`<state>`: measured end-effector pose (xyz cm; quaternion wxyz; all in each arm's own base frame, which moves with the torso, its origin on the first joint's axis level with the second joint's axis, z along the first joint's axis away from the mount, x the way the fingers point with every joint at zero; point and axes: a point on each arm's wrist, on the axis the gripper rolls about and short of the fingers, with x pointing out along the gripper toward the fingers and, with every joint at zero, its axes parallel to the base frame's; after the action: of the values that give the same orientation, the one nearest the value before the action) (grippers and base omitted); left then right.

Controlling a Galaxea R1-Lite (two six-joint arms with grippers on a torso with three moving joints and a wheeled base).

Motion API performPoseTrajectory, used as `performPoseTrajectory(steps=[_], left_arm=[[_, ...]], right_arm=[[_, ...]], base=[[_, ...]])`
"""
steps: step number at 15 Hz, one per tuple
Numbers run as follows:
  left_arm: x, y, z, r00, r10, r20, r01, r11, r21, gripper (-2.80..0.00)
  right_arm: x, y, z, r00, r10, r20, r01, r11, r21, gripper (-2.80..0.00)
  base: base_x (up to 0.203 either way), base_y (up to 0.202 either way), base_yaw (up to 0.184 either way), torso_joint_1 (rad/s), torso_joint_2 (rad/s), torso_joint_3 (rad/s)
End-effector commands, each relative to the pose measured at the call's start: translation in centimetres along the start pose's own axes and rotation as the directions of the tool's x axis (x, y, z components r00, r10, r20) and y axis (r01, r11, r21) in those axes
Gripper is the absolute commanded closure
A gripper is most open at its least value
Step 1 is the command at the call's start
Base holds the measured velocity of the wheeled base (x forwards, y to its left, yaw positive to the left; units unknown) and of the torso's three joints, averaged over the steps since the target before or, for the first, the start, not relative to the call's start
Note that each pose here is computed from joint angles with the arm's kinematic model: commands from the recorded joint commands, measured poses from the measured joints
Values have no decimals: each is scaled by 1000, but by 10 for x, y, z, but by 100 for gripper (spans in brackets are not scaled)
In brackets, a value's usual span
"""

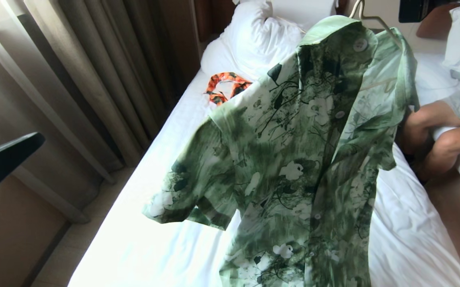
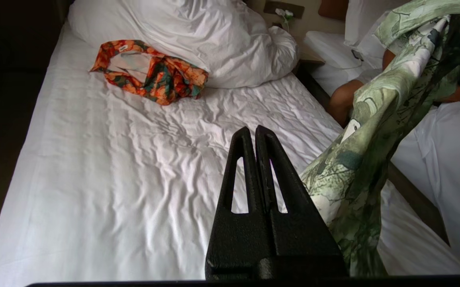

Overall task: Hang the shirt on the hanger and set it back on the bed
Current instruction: Take the clothes hanger out of the clothes

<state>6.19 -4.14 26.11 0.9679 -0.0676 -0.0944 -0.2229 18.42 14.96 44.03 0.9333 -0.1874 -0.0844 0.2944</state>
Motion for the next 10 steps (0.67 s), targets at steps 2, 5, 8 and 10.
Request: performPoseTrajectory(steps=[2,5,8,10], left_arm=[[0,0,0,1000,0,4,0,1000,-2,0],[-2,0,2,1000,-2,15,2,1000,-2,0],[-4,0,4,1000,-7,-5,7,1000,4,0],[-4,0,5,1000,-8,-1,8,1000,3,0]], right_arm=[[-6,-2,3,1000,-8,14,8,1000,-2,0],[-9,-5,5,1000,-18,22,18,1000,1,0],[-7,-4,3,1000,-18,18,18,1000,0,0],[-7,-5,3,1000,-19,15,19,1000,0,0]], base=[[0,0,0,198,-581,-365],[0,0,0,247,-609,-380],[0,0,0,187,-436,-265],[0,0,0,154,-372,-225]])
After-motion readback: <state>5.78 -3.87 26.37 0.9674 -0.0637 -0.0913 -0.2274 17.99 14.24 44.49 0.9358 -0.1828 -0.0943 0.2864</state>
